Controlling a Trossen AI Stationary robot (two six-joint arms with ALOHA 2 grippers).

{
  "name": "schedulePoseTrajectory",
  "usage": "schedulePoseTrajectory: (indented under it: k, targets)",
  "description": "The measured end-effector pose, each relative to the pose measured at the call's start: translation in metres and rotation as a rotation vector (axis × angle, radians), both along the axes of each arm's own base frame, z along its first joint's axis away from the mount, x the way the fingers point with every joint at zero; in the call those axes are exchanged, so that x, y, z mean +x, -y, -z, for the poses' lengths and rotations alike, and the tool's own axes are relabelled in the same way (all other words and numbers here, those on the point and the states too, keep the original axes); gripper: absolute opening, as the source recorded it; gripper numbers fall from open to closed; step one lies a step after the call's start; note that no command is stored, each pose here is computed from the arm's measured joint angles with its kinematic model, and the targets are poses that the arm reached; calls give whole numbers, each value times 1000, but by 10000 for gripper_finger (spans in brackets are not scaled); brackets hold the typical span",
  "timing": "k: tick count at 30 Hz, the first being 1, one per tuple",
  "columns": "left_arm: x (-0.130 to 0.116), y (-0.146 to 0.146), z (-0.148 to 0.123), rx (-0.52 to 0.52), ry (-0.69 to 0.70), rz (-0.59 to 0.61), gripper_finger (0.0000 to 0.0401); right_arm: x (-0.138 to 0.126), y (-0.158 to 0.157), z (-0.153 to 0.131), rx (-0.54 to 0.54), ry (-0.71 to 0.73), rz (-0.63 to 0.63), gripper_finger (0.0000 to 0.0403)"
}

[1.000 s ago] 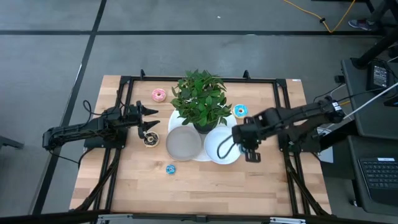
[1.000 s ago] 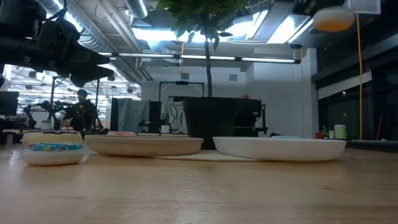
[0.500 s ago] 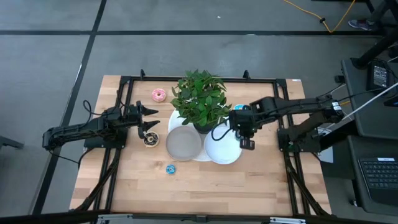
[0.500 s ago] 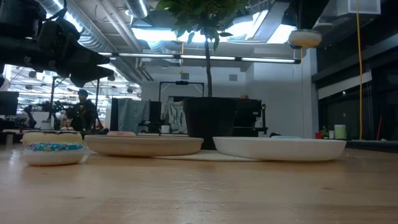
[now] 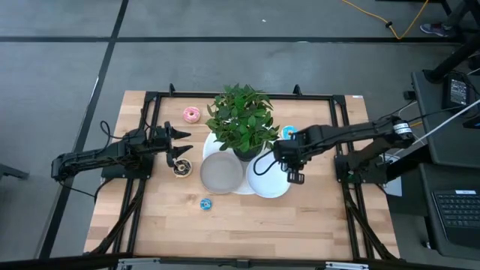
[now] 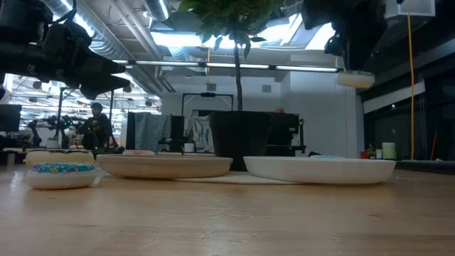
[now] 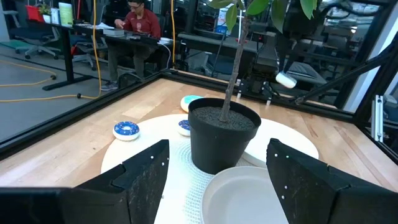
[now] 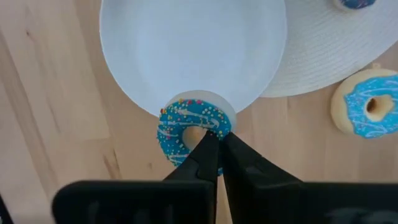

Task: Pick & Place donuts
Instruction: Put the right small light blue donut on the white plate

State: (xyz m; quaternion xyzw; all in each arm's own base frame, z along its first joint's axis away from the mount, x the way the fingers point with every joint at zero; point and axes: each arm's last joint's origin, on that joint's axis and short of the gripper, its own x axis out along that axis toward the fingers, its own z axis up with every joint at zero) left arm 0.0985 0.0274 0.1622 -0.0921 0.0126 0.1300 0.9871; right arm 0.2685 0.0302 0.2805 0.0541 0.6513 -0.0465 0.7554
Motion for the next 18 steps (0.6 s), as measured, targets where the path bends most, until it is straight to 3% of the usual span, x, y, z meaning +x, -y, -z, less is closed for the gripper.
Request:
schedulePoseTrajectory:
  k: [18]
  targets:
    - [0, 0, 0, 0, 0, 0, 260, 0, 0, 47, 1, 34, -3, 16]
